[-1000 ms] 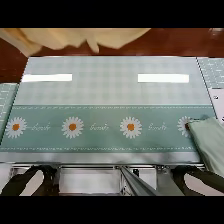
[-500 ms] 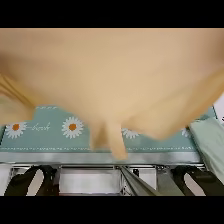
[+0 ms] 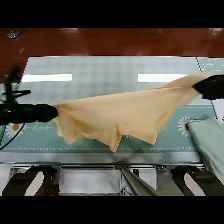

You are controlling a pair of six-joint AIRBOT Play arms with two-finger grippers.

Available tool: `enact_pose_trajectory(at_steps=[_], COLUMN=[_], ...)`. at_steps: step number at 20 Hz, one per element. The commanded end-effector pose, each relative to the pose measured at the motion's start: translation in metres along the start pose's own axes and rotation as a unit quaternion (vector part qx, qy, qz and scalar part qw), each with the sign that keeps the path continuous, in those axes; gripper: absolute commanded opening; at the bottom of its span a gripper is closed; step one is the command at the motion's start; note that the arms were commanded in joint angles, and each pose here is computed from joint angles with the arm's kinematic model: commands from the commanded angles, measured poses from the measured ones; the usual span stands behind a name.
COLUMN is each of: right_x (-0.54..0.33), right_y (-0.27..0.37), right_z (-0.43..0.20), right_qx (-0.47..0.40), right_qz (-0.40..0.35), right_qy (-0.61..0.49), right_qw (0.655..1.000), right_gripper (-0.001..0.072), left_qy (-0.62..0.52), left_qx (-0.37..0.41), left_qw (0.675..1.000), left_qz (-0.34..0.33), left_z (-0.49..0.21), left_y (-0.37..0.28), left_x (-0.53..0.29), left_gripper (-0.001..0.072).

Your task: Fold the shirts.

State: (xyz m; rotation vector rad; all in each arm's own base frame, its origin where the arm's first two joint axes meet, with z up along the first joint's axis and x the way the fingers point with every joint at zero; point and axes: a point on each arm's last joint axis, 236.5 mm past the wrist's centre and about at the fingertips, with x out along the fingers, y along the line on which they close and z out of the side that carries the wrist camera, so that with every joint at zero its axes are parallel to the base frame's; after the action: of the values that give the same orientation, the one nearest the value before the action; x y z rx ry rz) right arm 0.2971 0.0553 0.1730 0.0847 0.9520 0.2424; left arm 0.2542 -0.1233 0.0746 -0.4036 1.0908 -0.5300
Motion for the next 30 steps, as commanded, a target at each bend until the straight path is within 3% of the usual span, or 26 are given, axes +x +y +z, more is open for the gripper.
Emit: enact_pose_trajectory(at_steps=[1,7,8,9,10,11,14,19,22,25,30], right_x=[0.095,0.211,0.22,0.224,0.223,0.215,0.168,0.125,0.138,0.153,0.162], right_y=[-0.041,-0.053,-0.049,-0.046,-0.044,-0.046,-0.089,-0.173,-0.162,-0.138,-0.121], right_z=[-0.02,-0.015,-0.012,-0.007,0.0,0.01,0.014,-0.062,-0.118,-0.137,-0.134], right_qx=[0.054,0.132,0.144,0.158,0.174,0.176,0.174,0.294,0.325,0.332,0.348], right_qz=[-0.037,-0.006,0.006,0.018,0.034,0.047,0.036,-0.026,-0.007,0.031,0.071], right_qy=[0.06,0.118,0.124,0.125,0.123,0.118,0.132,0.142,0.145,0.142,0.124], right_qw=[0.996,0.984,0.982,0.979,0.976,0.976,0.975,0.945,0.935,0.932,0.927], right_gripper=[0.0026,0.0026,0.0029,0.0128,0.0407,0.0629,0.0626,0.0626,0.0625,0.0617,0.0617], left_qy=[-0.023,-0.02,-0.01,0.006,0.032,0.063,0.135,0.105,0.105,0.063,-0.036], left_qx=[-0.04,-0.099,-0.098,-0.096,-0.079,-0.057,-0.094,-0.197,-0.257,-0.299,-0.301], left_qw=[0.998,0.995,0.995,0.995,0.996,0.996,0.981,0.973,0.961,0.951,0.953], left_qz=[0.038,0.026,0.021,0.014,0.014,0.028,0.098,0.052,0.007,-0.036,0.022], left_z=[0.019,0.068,0.071,0.07,0.066,0.061,0.04,-0.012,-0.064,-0.068,-0.041], left_y=[0.048,0.065,0.064,0.06,0.06,0.066,0.106,0.101,0.086,0.077,0.107], left_x=[0.068,0.131,0.135,0.136,0.131,0.121,0.067,0.05,0.075,0.092,0.112], left_gripper=[0.0022,0.0036,0.0207,0.0609,0.0704,0.0704,0.0702,0.0701,0.0701,0.0701,0.07])
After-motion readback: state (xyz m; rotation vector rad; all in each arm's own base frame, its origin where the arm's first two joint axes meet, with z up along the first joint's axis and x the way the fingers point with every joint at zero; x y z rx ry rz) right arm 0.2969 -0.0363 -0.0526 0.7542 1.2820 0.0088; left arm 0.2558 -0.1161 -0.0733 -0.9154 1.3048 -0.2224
